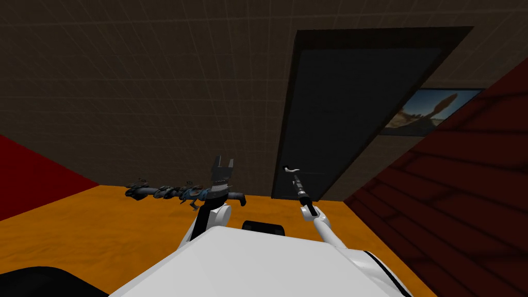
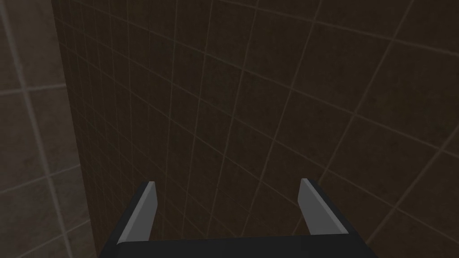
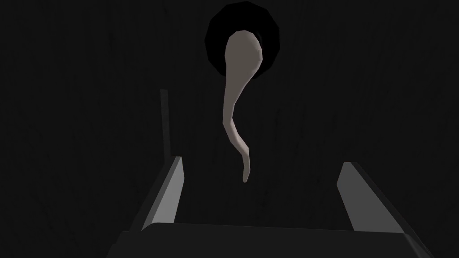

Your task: Pull the door open

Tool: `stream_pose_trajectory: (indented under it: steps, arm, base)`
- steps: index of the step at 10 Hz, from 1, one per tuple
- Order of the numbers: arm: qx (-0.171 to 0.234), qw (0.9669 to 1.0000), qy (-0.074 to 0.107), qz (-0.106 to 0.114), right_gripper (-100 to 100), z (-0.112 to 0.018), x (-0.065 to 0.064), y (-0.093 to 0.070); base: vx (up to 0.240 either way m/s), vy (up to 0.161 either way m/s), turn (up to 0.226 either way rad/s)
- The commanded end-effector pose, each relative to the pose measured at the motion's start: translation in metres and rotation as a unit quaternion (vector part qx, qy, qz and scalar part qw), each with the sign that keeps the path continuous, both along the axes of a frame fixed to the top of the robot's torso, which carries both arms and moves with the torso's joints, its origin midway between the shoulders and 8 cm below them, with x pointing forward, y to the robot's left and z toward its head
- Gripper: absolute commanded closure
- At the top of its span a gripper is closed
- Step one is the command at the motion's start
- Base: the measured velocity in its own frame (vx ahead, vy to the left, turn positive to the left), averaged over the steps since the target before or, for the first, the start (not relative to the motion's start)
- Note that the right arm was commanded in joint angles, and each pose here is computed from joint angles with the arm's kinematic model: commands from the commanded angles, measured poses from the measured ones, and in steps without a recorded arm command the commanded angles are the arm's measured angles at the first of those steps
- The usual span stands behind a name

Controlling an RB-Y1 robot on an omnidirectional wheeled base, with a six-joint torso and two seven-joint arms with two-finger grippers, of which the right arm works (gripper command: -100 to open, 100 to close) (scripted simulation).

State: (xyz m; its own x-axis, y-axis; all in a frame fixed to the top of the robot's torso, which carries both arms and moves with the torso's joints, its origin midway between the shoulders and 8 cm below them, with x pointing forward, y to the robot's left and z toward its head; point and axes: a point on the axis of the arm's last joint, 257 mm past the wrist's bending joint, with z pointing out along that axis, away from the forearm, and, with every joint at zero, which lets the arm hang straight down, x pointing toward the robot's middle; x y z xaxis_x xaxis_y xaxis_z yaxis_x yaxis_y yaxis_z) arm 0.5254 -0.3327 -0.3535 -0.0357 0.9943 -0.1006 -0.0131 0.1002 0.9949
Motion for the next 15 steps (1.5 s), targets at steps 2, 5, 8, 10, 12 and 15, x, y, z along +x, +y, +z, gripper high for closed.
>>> stream_pose_trajectory:
  steps: [2, 5, 8, 10, 12, 15]
  arm:
    - [0.002, 0.9998, 0.002, -0.022, -100, -0.003, -0.015, -0.039]
    - [0.002, 0.9988, 0.002, -0.05, -100, -0.003, -0.039, -0.09]
    - [0.001, 0.9982, 0.001, -0.06, -100, -0.001, -0.049, -0.11]
    - [0.001, 0.9982, 0.002, -0.061, -100, -0.005, -0.051, -0.11]
    - [0.001, 0.9982, 0.002, -0.061, 100, -0.005, -0.051, -0.11]
    - [0.001, 0.9982, 0.002, -0.061, 100, -0.005, -0.051, -0.11]
  base:
    - [0.208, 0.102, 0.185]
    - [0.211, 0.078, 0.173]
    - [0.156, 0.005, 0.097]
    - [0.036, 0.004, -0.003]
    - [-0.003, -0.001, -0.002]
    - [-0.002, -0.001, 0.002]
